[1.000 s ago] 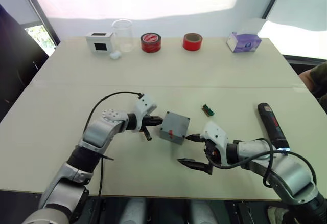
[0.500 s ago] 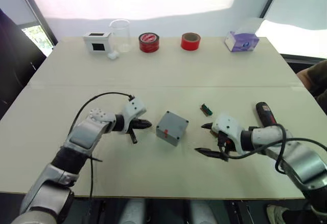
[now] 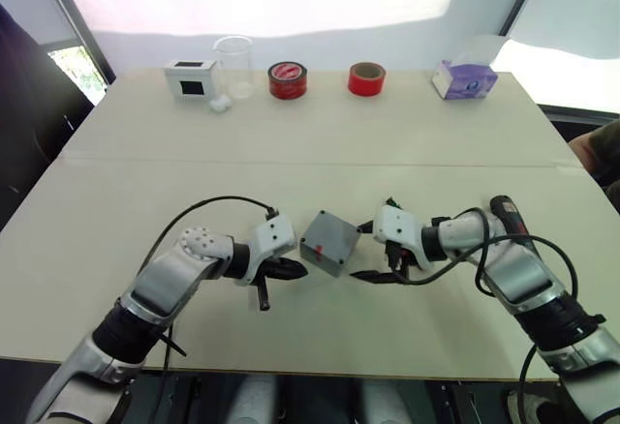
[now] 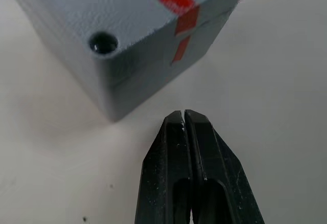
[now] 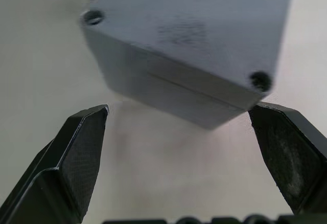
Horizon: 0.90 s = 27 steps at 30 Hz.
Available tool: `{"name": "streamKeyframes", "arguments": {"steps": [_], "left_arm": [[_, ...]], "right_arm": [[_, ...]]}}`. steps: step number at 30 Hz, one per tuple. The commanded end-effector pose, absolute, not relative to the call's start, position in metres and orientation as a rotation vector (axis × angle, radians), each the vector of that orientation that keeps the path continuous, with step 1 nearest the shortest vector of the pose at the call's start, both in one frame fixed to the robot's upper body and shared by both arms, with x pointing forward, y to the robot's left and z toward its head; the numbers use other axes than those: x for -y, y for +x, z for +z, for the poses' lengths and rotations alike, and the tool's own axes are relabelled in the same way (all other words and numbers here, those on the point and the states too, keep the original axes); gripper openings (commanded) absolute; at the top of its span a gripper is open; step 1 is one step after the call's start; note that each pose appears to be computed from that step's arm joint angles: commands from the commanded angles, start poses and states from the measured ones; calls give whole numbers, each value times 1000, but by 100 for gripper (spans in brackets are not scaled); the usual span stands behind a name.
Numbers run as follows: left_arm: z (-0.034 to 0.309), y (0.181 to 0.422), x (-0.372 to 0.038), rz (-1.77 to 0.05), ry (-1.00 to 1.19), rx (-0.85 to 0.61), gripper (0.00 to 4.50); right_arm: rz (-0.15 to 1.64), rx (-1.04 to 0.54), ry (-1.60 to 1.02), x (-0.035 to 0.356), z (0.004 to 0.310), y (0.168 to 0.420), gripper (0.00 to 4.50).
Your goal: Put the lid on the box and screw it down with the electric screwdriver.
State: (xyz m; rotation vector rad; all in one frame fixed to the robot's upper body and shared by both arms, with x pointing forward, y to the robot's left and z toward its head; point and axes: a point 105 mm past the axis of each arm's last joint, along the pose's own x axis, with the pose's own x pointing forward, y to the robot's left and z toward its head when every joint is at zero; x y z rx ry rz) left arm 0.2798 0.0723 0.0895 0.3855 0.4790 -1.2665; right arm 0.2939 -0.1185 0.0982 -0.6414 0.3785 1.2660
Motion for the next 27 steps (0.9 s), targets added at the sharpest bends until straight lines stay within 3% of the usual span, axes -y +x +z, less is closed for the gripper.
{"name": "streamKeyframes", "arguments": {"steps": [1,14,27], "left_arm": [[98,285,-70,-1250,386,-431,0],[99,310,-73,-1160,413,-371,0],[97,311,-70,-1172,393,-363,0]], "right_arm": [[1297,-347,-619,113,107,285,447],[1300,-354,-521,101,104,259,447],[1248,-357,-513,101,102,260,447]]}}
